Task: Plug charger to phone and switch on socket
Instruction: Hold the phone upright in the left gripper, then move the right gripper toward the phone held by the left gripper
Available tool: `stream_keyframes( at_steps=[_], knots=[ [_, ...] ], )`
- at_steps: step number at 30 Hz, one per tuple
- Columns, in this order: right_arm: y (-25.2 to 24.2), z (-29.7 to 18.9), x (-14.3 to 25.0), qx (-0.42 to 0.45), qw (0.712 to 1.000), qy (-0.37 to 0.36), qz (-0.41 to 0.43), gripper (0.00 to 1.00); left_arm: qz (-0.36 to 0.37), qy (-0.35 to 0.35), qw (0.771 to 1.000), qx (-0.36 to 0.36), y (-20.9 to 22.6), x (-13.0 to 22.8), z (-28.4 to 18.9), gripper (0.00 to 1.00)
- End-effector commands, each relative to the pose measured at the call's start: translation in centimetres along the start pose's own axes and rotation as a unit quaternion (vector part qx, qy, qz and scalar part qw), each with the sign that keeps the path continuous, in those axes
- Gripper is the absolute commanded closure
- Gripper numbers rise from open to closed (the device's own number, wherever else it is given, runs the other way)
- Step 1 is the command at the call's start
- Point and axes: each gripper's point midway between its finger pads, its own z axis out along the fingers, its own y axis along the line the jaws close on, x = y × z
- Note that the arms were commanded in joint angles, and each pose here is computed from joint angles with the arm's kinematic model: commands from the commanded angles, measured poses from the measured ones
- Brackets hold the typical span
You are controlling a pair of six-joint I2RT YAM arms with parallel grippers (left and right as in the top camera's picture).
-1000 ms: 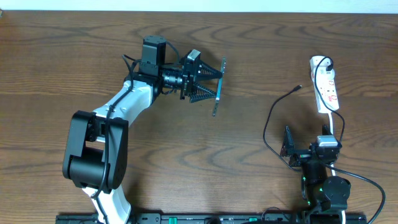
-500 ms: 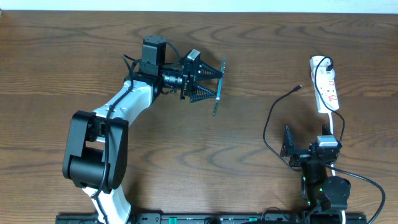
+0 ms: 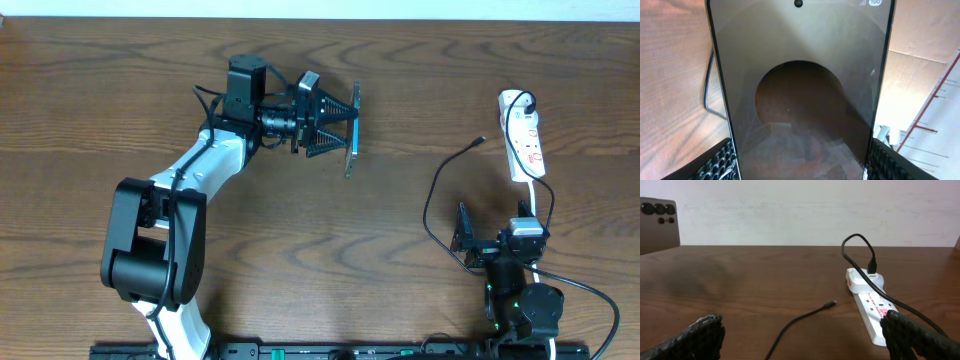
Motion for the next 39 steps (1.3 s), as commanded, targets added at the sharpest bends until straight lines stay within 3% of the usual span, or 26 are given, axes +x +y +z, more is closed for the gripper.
stream_keyframes(
  at_steps=[1,11,30,34,39],
  knots=[
    [0.1,0.0,0.1,-0.002,1.000,0.000,0.005,0.01,0.028,-0.008,1.000,0.005,-1.0,-0.2,-0.3,0.47],
    [0.1,0.0,0.1,-0.002,1.000,0.000,0.005,0.01,0.023,-0.022,0.999,0.000,-0.8,-0.7,-0.3,0.47],
    [0.3,0.0,0.1,-0.007,1.000,0.000,0.013,0.01,-0.086,-0.021,0.996,0.003,-0.8,-0.7,-0.3,0.47],
    [0.3,0.0,0.1,-0.007,0.996,0.001,0.090,0.01,-0.086,-0.021,0.996,0.003,-0.8,-0.7,-0.3,0.47],
    [1.3,-0.1,0.0,-0.035,0.958,0.009,0.284,0.01,-0.086,-0.021,0.996,0.002,-0.8,-0.7,-0.3,0.47]
  ],
)
